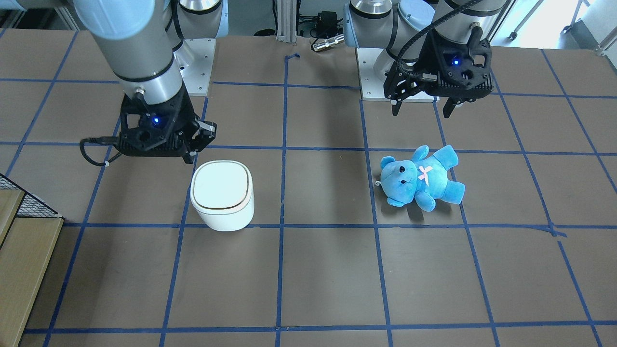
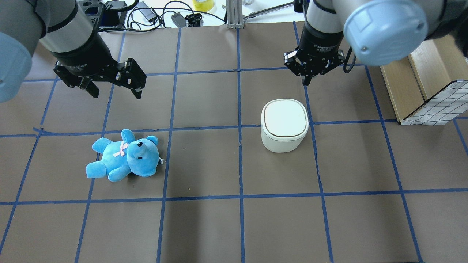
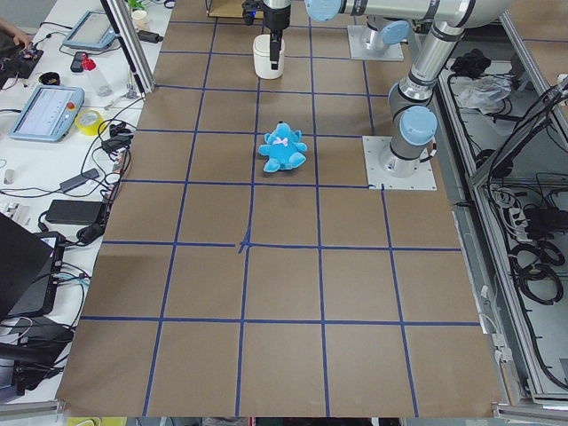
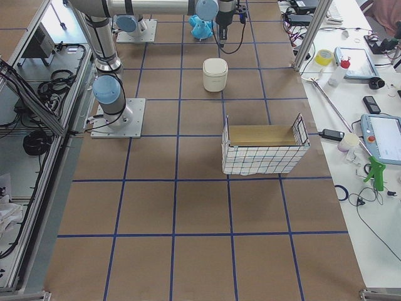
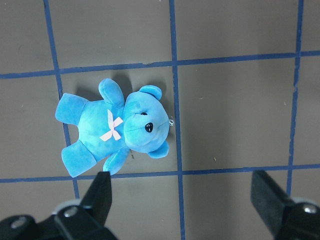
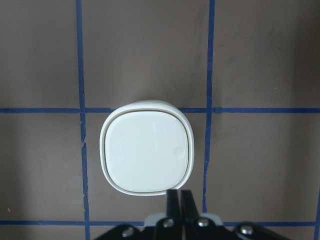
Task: Open trash can with right arm
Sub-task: 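Lower the right gripper onto the white trash can lid, then press down on the lid edge with the right gripper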
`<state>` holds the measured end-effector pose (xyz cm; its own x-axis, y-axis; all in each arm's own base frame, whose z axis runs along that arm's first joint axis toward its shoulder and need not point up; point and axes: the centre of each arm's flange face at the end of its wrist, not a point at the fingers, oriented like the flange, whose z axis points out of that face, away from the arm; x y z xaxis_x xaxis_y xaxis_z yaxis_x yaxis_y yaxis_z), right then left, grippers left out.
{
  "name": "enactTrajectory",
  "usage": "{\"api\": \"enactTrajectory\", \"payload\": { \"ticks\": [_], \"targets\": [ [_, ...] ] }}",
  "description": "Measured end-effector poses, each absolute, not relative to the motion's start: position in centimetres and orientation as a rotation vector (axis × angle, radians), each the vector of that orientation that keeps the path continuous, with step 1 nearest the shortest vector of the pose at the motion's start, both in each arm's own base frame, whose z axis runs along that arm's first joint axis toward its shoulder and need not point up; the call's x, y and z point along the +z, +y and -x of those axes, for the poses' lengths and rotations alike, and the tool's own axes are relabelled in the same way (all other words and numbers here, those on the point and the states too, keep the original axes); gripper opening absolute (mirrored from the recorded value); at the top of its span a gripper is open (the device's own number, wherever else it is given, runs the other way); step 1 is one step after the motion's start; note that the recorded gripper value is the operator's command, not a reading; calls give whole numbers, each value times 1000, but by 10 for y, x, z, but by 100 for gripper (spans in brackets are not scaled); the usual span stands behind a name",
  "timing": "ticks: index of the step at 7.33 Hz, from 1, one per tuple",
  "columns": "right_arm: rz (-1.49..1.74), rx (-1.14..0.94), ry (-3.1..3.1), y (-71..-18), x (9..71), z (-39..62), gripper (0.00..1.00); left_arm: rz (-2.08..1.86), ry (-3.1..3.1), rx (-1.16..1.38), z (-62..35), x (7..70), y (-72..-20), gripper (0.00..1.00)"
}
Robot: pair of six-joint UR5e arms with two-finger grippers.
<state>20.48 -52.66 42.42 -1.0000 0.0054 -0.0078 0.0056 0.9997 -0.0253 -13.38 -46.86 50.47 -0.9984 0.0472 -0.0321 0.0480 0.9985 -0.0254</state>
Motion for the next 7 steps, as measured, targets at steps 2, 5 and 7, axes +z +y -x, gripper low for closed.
{"api": "enactTrajectory", "payload": {
  "ticks": [2, 5, 7],
  "targets": [
    [-19, -89, 3128, -519, 356, -204, 0, -74, 3109, -41, 134, 505, -469, 100],
    [-15, -92, 3130, -514, 318, -204, 0, -74, 3109, -41, 134, 505, -469, 100],
    [-16, -86, 3132, -513, 314, -203, 0, -74, 3109, -41, 134, 505, -469, 100]
  ]
}}
